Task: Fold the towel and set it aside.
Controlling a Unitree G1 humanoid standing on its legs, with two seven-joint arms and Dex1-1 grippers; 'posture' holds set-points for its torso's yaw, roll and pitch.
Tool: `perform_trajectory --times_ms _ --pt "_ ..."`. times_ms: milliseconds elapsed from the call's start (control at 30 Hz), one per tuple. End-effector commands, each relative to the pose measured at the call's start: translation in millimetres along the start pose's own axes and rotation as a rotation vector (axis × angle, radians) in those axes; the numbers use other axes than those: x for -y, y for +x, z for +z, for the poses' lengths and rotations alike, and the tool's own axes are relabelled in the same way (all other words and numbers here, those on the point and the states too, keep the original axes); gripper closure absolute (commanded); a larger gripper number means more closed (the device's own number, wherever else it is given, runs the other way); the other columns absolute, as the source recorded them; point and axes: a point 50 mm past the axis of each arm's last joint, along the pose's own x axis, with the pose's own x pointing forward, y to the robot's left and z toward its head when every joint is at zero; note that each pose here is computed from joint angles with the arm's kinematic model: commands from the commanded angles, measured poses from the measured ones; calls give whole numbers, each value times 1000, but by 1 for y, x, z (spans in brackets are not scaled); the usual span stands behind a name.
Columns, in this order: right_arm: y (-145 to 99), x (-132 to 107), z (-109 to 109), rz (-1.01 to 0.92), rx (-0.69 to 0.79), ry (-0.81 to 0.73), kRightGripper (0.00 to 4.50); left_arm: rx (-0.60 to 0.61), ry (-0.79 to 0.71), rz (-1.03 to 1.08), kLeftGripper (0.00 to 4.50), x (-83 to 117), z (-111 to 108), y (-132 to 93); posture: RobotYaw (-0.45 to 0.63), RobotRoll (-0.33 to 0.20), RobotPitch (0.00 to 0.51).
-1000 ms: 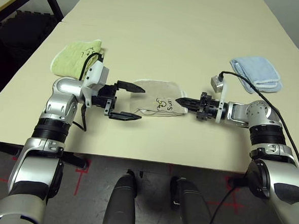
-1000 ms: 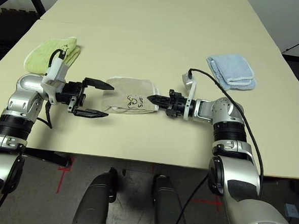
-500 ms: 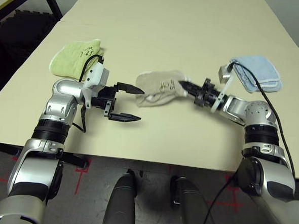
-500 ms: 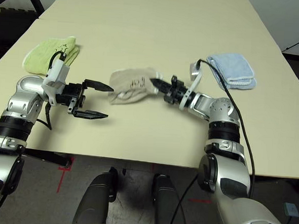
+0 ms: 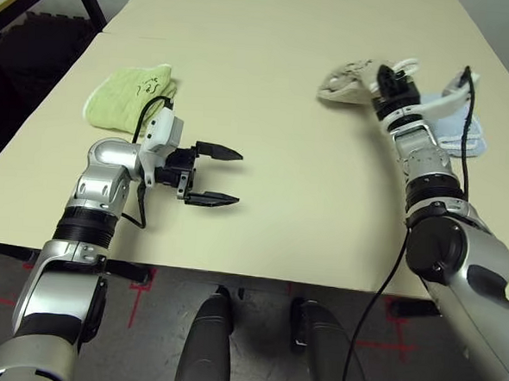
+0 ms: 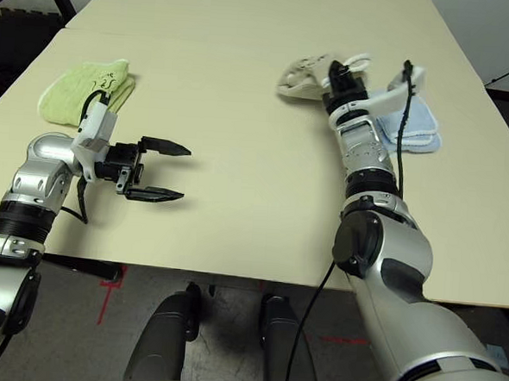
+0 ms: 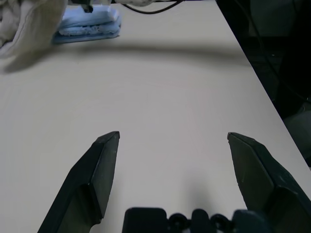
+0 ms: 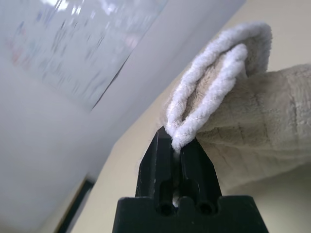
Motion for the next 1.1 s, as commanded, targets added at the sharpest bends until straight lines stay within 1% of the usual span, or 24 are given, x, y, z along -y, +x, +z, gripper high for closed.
perform_trajectory --times_ms 33,267,400,467,600,767,967,1100 --pt "3 -2 7 16 24 -12 4476 -16 -9 0 0 3 -3 -2 24 0 160" --pt "12 -20 10 112 -14 -14 4476 -20 -8 12 0 4 -2 -5 32 0 167" --pt "14 -31 -2 162 -69 -5 4476 -3 -10 65 0 3 -3 -4 39 0 180" --pt "15 -34 -4 165 -68 -9 4476 13 -16 105 0 2 -3 -3 42 0 190" --pt "16 -32 1 139 -36 -18 4476 63 -35 213 0 0 -2 -1 46 0 206" --pt "15 -32 4 158 -26 -23 4476 105 -44 320 0 -1 1 -2 40 0 223" --pt "20 -39 15 179 3 -29 4476 120 -40 355 0 -1 6 -1 43 0 249" --pt "21 -36 25 161 16 -59 4476 123 -28 395 0 -4 9 -4 51 0 292"
